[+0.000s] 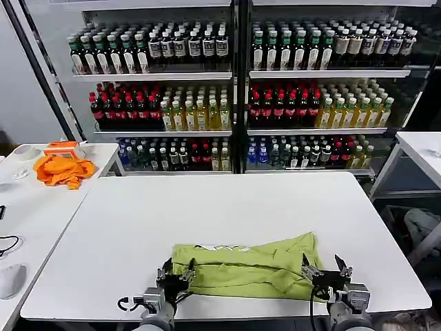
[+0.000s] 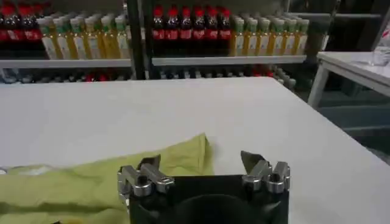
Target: Fold and organize the clothes.
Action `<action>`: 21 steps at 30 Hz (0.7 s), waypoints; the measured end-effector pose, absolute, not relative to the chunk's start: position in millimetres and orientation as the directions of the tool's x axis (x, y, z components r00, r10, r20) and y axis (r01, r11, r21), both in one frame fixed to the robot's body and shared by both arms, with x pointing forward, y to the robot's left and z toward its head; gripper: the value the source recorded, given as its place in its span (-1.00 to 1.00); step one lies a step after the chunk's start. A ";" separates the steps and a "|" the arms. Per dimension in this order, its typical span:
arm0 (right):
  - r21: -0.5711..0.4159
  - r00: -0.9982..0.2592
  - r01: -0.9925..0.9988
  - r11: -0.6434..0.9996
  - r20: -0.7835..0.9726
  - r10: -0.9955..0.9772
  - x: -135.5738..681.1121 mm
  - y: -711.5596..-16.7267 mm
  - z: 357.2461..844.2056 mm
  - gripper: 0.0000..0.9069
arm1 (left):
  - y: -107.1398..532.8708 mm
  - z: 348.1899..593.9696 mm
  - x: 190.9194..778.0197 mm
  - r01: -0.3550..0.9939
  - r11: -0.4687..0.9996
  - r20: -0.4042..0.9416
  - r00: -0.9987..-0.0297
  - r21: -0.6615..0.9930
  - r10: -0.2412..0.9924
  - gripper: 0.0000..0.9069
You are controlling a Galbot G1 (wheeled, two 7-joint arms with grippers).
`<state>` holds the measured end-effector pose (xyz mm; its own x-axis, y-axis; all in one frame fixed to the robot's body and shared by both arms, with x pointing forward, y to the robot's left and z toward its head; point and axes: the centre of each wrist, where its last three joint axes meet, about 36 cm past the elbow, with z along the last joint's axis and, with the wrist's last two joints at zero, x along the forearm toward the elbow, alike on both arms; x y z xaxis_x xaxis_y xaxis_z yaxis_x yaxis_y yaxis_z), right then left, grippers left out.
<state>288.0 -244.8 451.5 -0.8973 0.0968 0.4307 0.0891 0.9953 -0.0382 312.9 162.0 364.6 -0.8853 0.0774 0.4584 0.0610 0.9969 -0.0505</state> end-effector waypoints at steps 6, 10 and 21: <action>-0.034 -0.898 0.100 0.994 0.428 0.105 285.6 -242.5 450.9 1.00 | 157.9 361.9 309.2 0.041 0.996 0.462 -0.884 -0.082 0.074 -0.96; -0.036 -0.898 0.098 0.995 0.426 0.104 283.6 -241.6 451.4 1.00 | 158.1 362.5 308.8 0.028 0.994 0.462 -0.884 -0.109 0.076 -0.96; -0.034 -0.905 0.088 0.996 0.414 0.094 287.2 -240.2 455.0 1.00 | 184.7 373.4 312.3 0.004 0.984 0.432 -0.898 -0.180 0.082 -0.96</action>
<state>287.2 -240.2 455.0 -0.9053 0.0940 0.4142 0.0878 0.9956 -0.0340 312.3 184.7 373.4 -0.8980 0.0823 0.4322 0.0036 0.9837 -0.1799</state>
